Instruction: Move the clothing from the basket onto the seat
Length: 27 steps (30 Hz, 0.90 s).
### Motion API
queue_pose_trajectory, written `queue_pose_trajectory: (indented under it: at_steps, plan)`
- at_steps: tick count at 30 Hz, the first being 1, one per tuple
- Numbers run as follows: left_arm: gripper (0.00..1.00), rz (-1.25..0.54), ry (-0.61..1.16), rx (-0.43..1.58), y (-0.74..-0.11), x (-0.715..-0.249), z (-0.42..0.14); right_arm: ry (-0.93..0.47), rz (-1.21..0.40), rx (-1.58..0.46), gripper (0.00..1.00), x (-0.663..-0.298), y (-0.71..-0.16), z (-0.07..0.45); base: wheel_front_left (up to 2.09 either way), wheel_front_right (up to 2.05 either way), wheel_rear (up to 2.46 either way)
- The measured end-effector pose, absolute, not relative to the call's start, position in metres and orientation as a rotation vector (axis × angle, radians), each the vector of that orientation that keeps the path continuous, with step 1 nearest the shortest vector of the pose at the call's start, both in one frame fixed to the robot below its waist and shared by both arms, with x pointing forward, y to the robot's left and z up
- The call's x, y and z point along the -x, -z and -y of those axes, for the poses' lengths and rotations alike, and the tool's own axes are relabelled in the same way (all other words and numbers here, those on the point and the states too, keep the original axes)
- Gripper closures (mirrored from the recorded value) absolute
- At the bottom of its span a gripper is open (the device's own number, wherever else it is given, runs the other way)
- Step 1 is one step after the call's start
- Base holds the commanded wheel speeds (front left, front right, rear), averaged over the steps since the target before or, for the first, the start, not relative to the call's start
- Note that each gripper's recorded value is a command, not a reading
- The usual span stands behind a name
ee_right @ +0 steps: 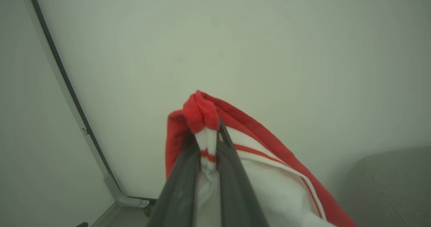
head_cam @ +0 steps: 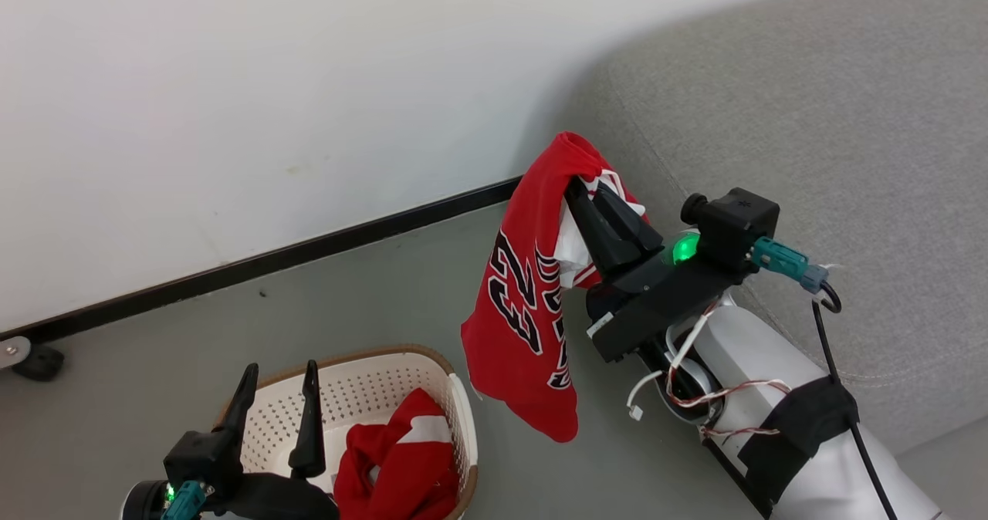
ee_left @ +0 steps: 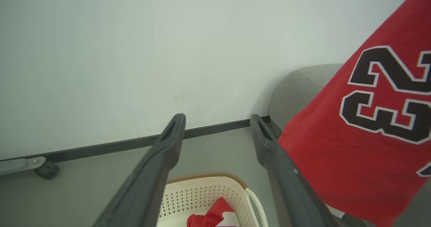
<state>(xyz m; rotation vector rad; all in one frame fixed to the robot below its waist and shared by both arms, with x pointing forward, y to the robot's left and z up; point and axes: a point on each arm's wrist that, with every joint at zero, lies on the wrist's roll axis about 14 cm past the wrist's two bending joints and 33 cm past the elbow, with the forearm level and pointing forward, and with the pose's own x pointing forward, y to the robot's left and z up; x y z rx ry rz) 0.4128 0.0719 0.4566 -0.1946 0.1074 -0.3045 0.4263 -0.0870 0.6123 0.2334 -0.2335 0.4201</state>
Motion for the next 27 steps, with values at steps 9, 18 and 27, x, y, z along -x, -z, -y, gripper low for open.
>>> queue_pose_trajectory:
  at_steps: [9,18,27]
  plan:
    - [0.0,-0.113,0.397,0.197,-0.455,-0.419,-0.04,-0.344,0.249,-0.214,1.0,-0.428,-0.616,0.116,0.0,0.0,0.0]
    - [0.0,-0.107,0.503,0.206,-0.459,-0.422,-0.004,-0.258,0.239,-0.19,1.0,-0.424,-0.61,0.147,0.0,0.0,0.0]
    - [0.0,-0.105,0.589,0.209,-0.463,-0.417,0.024,-0.187,0.253,-0.174,1.0,-0.413,-0.614,0.173,0.0,0.0,0.0]
